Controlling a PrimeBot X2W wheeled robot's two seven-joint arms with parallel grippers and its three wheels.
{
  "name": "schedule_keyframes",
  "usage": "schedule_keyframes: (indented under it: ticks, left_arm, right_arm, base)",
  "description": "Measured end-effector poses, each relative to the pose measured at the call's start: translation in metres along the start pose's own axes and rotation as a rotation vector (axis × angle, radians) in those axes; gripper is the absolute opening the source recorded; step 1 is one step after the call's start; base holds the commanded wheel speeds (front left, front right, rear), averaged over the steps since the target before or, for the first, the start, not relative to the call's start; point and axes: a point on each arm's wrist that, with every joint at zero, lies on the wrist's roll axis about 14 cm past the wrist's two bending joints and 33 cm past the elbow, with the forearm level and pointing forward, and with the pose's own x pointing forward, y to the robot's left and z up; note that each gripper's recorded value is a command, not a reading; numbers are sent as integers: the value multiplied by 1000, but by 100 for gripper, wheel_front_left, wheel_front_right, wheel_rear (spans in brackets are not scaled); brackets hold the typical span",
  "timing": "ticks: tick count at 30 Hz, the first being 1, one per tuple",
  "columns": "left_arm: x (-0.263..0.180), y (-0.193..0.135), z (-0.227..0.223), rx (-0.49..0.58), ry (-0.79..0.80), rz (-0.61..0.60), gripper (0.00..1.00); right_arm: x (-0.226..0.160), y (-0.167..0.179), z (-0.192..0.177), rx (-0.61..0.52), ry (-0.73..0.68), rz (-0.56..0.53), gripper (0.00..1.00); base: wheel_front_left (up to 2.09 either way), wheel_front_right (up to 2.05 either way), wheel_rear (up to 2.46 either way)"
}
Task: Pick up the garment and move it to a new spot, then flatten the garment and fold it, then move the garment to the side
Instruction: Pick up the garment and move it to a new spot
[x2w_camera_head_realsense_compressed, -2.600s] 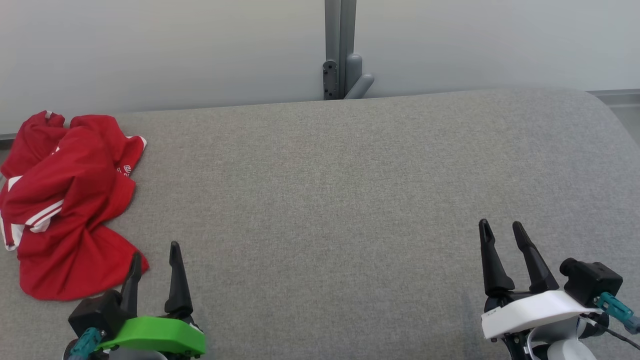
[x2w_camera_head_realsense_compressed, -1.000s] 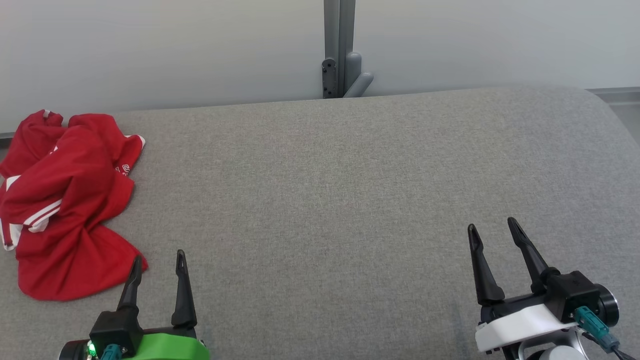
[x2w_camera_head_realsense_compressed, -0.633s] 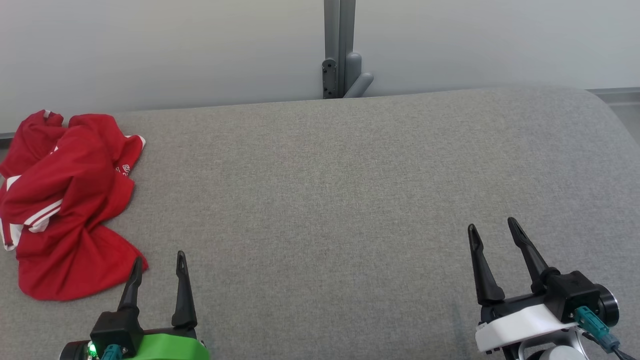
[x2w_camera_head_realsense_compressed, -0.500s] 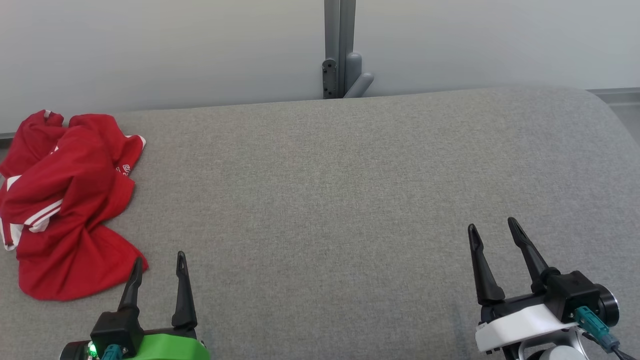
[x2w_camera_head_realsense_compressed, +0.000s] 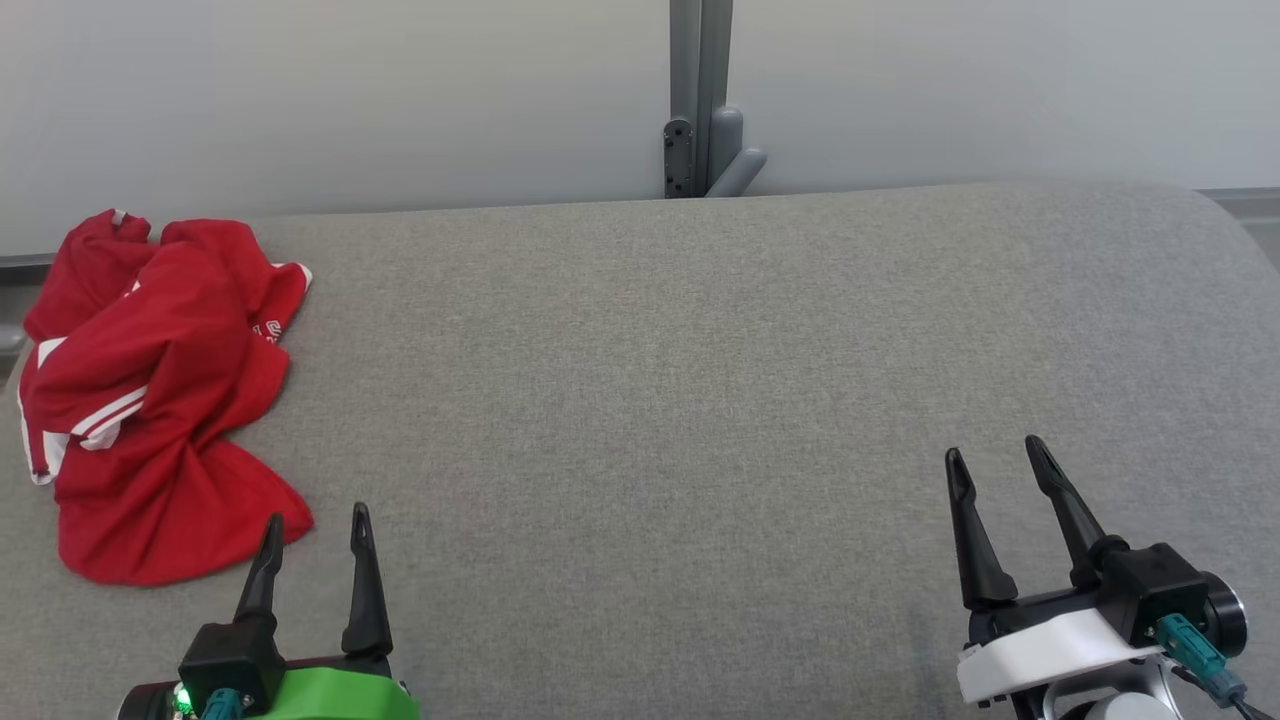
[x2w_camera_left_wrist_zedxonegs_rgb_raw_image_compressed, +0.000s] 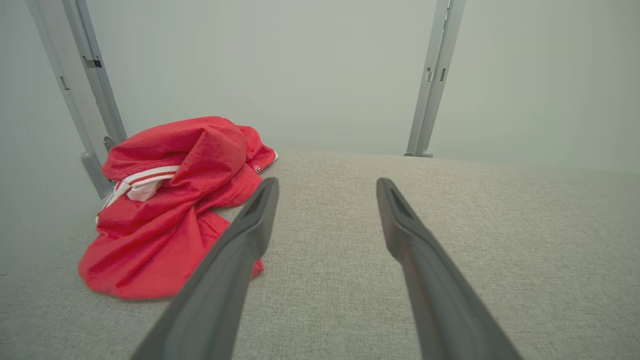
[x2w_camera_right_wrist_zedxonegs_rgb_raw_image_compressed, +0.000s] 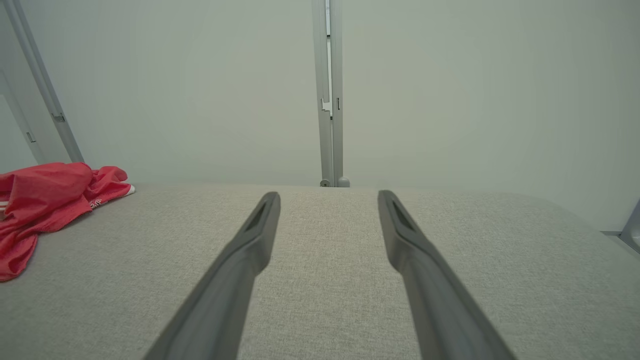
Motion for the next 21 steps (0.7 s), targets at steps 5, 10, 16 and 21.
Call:
schedule_keyframes:
  ticks: [5, 10, 16, 21]
  left_arm:
    - [-6, 13, 3, 4, -8, 43, 100]
    - [-15, 30, 6, 15, -16, 95, 100]
    - [-35, 58, 13, 31, -33, 187, 100]
    - [-59, 85, 17, 42, -44, 280, 100]
  right_arm:
    - [5, 11, -3, 7, 5, 35, 100]
    - [12, 25, -4, 17, 5, 82, 100]
    - [24, 56, -7, 38, 8, 177, 100]
    - [32, 89, -10, 65, 15, 274, 100]
  base:
    - [0, 0, 0]
    - [0, 0, 0]
    - [0, 0, 0]
    - [0, 0, 0]
